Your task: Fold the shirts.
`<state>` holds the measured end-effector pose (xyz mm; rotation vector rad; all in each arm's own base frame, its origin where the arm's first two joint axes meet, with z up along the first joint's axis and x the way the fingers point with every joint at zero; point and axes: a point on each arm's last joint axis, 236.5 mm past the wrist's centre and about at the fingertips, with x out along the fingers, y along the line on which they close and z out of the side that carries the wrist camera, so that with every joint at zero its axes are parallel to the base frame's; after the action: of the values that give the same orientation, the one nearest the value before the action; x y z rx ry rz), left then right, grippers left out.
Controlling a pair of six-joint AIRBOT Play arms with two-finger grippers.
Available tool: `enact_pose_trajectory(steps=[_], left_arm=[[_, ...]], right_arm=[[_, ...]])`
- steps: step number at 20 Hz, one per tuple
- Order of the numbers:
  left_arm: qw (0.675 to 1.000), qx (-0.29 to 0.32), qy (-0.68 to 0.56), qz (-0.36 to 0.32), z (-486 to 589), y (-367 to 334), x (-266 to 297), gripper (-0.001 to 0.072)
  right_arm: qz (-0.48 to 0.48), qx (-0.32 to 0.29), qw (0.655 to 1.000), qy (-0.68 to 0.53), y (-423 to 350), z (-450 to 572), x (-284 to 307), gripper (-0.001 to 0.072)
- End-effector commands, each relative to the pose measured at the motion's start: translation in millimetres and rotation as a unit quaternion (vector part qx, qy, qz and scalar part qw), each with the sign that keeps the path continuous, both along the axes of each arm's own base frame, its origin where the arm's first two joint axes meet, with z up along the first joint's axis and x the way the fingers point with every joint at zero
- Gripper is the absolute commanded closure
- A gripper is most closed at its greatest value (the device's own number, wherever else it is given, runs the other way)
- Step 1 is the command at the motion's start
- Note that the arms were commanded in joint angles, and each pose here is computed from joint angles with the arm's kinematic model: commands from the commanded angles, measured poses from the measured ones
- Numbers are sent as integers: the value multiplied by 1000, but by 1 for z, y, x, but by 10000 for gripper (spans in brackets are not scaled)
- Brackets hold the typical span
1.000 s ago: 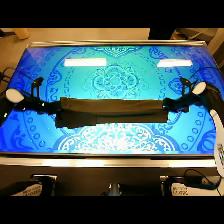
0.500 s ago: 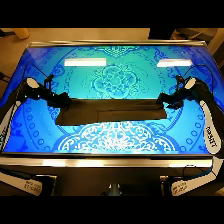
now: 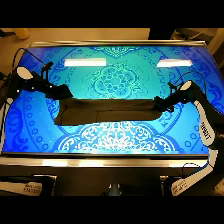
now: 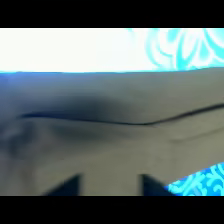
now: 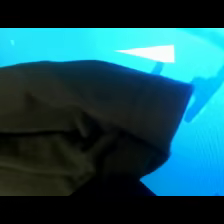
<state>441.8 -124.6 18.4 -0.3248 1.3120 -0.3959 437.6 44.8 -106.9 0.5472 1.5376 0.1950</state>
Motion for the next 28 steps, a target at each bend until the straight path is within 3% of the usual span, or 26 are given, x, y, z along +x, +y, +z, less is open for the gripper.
enact_pose_trajectory(steps=[1,7,12,15,18,21,25,28], left_arm=[[999,-16,-22,-34,0,-52,-3,678],[989,-143,19,-39,-54,-211,-28,680],[958,-267,100,8,-92,-335,-72,679],[950,-298,91,-15,-90,-370,-84,681],[959,-277,41,-43,-64,-331,-55,682],[975,-213,-33,-52,-6,-233,-9,682],[977,-110,-177,52,113,-53,36,681],[961,-88,-242,105,186,28,15,681]], right_arm=[[3,74,997,-37,29,48,11,689],[35,79,987,-136,43,191,-22,690],[54,81,982,-159,54,263,-79,689],[49,97,976,-187,62,281,-79,688],[55,130,967,-214,96,286,-61,688],[96,192,953,-213,180,272,-47,688],[102,270,937,-198,304,232,-37,687],[84,342,924,-148,388,187,-48,687]])
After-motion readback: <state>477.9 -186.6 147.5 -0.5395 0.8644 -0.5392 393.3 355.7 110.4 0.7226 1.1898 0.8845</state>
